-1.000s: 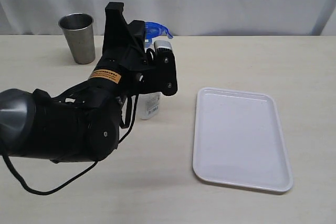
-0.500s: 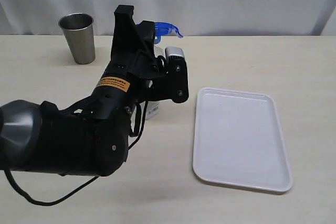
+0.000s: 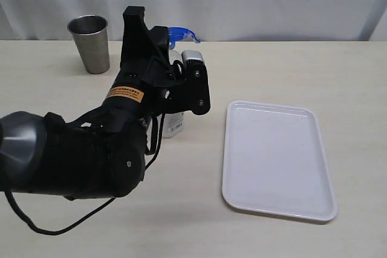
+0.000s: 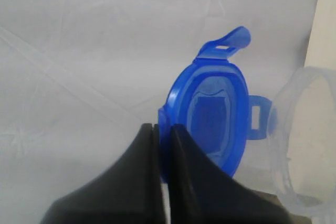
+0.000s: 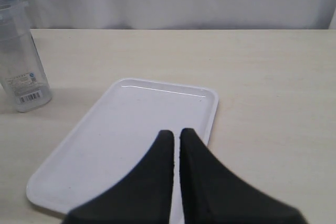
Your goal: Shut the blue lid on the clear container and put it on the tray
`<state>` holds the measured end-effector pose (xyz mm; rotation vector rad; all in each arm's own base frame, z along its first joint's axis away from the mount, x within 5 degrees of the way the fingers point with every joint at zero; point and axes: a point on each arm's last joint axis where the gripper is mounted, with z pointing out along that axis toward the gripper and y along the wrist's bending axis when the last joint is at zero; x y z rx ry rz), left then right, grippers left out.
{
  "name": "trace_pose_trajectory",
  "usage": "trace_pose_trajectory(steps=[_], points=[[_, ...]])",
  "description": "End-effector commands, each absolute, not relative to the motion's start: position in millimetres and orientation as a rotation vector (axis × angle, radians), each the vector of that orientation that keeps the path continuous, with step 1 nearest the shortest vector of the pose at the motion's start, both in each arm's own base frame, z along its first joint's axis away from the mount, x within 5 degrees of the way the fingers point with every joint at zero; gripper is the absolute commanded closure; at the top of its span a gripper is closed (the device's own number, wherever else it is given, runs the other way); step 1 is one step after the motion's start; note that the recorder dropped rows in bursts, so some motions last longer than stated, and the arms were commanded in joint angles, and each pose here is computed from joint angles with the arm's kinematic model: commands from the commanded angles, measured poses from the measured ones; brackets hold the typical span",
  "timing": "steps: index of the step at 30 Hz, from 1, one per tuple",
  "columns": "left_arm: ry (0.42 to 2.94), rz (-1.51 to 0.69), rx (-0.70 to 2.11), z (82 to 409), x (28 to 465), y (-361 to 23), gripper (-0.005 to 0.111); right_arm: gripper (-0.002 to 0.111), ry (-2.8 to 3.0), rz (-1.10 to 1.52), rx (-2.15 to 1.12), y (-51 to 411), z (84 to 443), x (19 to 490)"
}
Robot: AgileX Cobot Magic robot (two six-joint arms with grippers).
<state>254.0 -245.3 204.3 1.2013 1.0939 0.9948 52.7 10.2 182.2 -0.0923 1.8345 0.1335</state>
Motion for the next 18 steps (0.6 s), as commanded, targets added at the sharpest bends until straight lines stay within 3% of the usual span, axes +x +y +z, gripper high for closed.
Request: trace_pose_trajectory(steps=[1, 18], points=[[1.086, 0.981, 1.200, 206.1, 249.2, -248.4, 0.107, 0.104, 1.834, 0.118, -0.097, 9.7, 181.5, 52.6], [1.099, 0.968, 1.268, 192.1, 236.2, -246.4, 0.107, 0.104, 1.834, 0.118, -0.097, 9.7, 181.5, 52.6]])
